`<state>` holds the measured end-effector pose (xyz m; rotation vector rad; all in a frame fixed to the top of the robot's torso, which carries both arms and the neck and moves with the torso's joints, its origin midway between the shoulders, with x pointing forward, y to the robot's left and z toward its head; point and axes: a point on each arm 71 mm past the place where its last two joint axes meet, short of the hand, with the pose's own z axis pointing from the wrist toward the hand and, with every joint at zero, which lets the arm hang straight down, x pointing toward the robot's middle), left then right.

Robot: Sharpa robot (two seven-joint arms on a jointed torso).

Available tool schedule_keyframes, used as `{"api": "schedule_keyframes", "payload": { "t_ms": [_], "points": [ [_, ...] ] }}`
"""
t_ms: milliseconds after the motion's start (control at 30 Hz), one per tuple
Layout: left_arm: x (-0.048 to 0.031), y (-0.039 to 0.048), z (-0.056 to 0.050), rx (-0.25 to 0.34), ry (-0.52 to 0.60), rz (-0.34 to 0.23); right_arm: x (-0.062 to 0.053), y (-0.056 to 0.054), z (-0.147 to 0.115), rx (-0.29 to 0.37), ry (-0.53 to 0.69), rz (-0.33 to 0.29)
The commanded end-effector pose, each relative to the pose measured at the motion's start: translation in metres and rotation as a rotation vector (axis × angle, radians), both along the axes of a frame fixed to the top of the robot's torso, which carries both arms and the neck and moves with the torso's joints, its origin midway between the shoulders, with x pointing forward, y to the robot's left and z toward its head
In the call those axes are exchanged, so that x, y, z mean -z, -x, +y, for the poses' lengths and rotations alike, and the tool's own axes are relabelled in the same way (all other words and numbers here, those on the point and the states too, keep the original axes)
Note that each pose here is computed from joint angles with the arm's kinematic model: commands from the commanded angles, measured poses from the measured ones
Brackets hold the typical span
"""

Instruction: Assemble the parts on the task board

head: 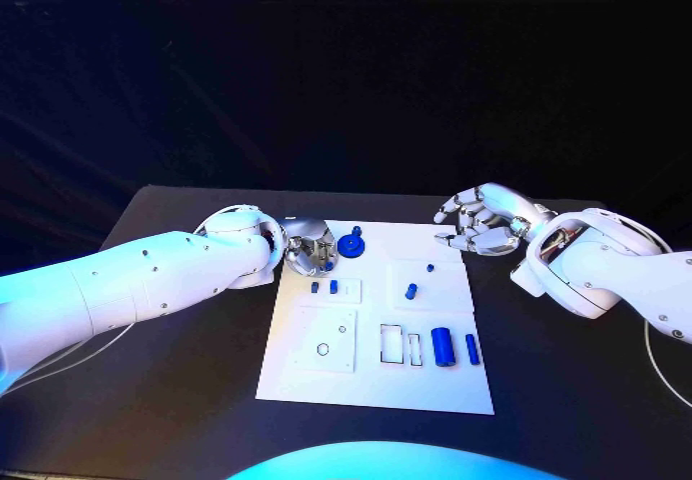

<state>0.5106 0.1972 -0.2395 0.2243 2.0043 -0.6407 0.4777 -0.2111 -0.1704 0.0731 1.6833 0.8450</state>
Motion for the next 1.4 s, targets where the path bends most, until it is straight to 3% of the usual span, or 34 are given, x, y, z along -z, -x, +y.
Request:
{"api": "schedule_keyframes", "payload": {
  "t_ms": [33,867,1233,1400],
  "points": [
    [-0.0004,0.0010,-0.001,0.006,0.015,-0.006,0.000,0.001,0.001,-0.011,0.000,-0.005],
    [-0.0031,0.0015,0.006,-0.020,0.058,-0.048,0.001,-0.001,-0.002,0.000,0.005,-0.001],
    [-0.0039,-0.0040,0.018,-0.063,0.070,-0.054,0.003,-0.003,-0.005,0.006,0.021,0.016],
    [-0.0073,-0.0076,0.031,-0.105,0.093,-0.049,0.006,-0.003,-0.007,-0.003,0.050,0.031]
  ]
}}
